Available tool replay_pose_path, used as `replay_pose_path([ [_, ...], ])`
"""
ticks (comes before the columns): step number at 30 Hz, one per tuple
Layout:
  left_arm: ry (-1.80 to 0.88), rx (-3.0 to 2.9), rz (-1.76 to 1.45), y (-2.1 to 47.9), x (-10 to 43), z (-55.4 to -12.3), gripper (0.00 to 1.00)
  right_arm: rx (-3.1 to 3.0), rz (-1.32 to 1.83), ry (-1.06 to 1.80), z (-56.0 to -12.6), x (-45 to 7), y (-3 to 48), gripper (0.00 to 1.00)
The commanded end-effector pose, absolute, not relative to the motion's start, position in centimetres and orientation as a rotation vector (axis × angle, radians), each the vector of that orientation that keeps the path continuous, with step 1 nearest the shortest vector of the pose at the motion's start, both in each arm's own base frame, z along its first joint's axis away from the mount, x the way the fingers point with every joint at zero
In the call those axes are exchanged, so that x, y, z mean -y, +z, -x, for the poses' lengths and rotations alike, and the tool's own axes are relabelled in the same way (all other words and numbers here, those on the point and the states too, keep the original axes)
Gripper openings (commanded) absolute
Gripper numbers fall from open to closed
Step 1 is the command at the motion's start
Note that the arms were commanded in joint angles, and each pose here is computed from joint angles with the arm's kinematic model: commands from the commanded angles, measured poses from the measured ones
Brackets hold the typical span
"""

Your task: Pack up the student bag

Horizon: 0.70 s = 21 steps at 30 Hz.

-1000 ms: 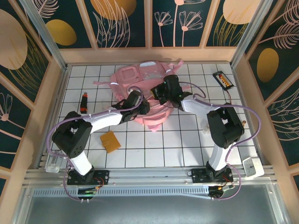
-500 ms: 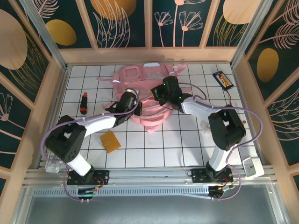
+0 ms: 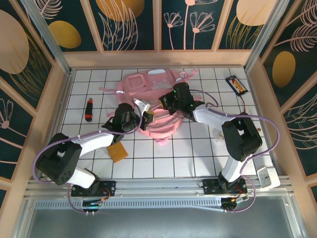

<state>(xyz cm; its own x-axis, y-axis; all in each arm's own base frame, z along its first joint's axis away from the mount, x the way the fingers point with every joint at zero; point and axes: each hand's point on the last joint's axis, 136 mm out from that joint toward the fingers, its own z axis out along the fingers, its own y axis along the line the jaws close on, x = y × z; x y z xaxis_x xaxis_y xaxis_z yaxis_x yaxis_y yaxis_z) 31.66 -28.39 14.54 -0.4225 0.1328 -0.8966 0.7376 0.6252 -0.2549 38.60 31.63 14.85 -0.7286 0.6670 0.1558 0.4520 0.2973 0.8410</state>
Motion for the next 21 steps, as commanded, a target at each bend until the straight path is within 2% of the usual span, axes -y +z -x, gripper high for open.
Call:
replay_pose_path([
  [1,-0.896,-1.841,-0.771,14.8,29.5,-30.6,0.16,-2.403,-0.885,1.591,-36.4,-34.6,16.5,0.00],
  [3,-0.940,-1.841,-0.756,14.7,29.4,-30.6,0.21,-2.403,-0.885,1.600,-36.2,-34.8,16.5,0.00],
  [6,-0.927,-1.859,-0.703,14.5,28.8,-31.6,0.40,-2.401,-0.892,1.588,-36.3,-34.5,16.5,0.00],
  [7,-0.905,-1.878,-0.681,14.2,28.4,-32.0,0.43,-2.402,-0.891,1.589,-36.2,-34.5,16.6,0.00],
  [13,-0.760,-2.019,-0.587,11.4,26.8,-33.8,0.49,-2.397,-0.893,1.584,-36.4,-34.4,16.7,0.00],
  [17,-0.710,-1.971,-0.486,11.4,24.7,-32.9,0.53,-2.391,-0.892,1.585,-36.6,-34.4,16.7,0.00],
  [21,-0.628,-1.943,-0.517,11.0,23.6,-32.3,0.54,-2.375,-0.854,1.616,-36.6,-34.7,17.1,0.00],
])
